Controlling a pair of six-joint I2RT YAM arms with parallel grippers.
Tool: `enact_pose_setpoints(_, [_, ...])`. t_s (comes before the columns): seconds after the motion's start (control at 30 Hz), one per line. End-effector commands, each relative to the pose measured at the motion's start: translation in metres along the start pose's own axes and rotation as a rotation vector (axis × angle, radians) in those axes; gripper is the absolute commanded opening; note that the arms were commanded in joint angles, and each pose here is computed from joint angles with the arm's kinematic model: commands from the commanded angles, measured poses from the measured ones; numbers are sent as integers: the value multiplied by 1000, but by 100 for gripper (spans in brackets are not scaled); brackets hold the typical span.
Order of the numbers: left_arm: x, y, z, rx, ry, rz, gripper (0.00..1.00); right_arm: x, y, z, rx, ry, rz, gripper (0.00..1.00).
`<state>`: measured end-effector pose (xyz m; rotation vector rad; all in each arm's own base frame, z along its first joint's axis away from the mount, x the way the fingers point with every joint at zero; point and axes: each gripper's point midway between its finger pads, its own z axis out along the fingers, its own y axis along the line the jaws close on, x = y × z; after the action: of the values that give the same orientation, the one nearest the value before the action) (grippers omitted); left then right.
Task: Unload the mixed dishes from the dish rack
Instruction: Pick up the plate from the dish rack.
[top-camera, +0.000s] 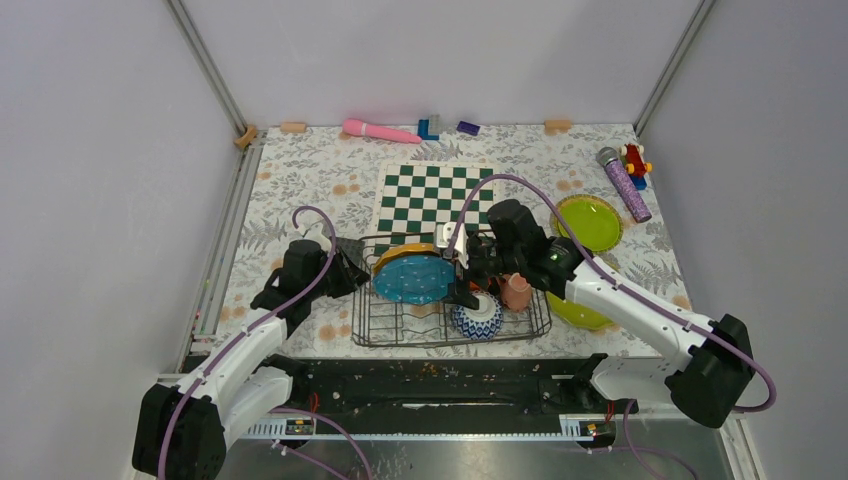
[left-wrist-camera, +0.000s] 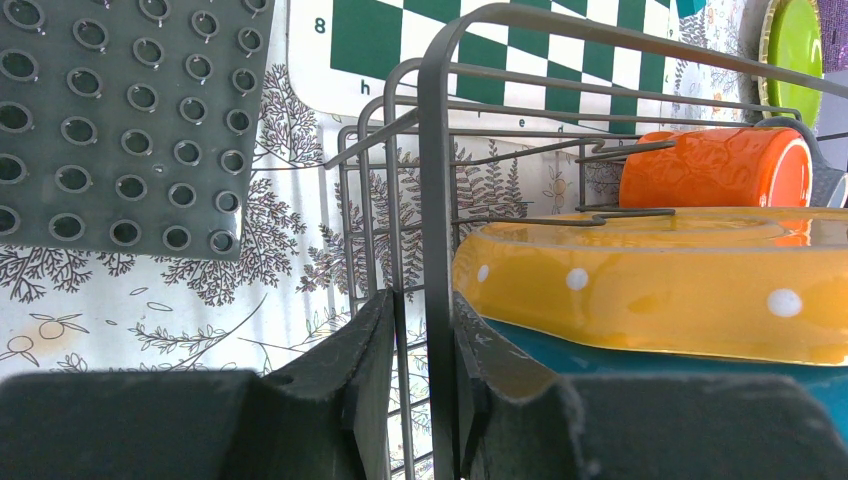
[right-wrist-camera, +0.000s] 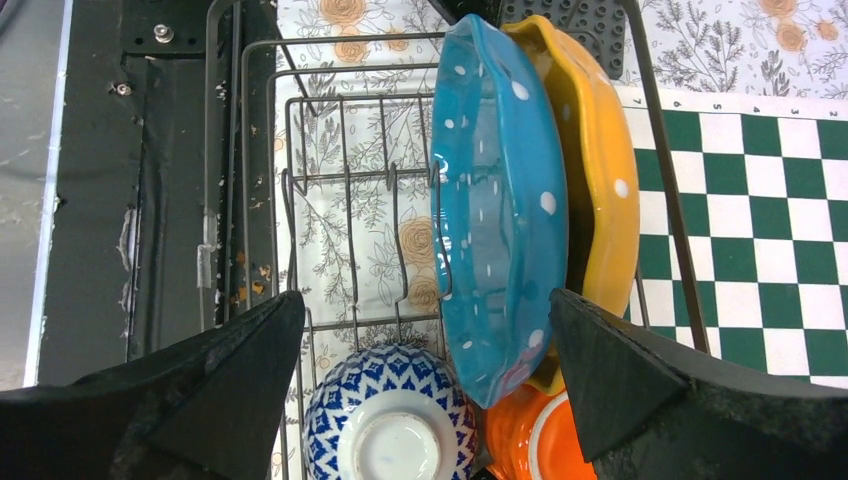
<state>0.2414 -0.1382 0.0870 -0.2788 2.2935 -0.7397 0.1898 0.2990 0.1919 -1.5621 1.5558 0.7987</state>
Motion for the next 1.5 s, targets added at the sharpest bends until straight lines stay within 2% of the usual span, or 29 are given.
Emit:
enact_pose_setpoints(0.0, [-1,3,-3,-20,-2,24,23,-22,7,-7,-32,-47,-61,100])
enact_pose_setpoints(0.3, [-1,3,-2,-20,3,22,23,-18,4,2,-41,-35,-57,99])
enact_pose_setpoints(0.6, [-1,3,-2,-21,2,23,23,-19,2,17,-101,-19,-40,93])
enact_pose_setpoints(1.13, [-1,5,-2,-28,-1,20,23,0,-8,40,-72,62,-2,78])
enact_pose_setpoints(1.47, [-1,6,-2,-34,-3,22,23,7,-15,45,-33,103,-16,62])
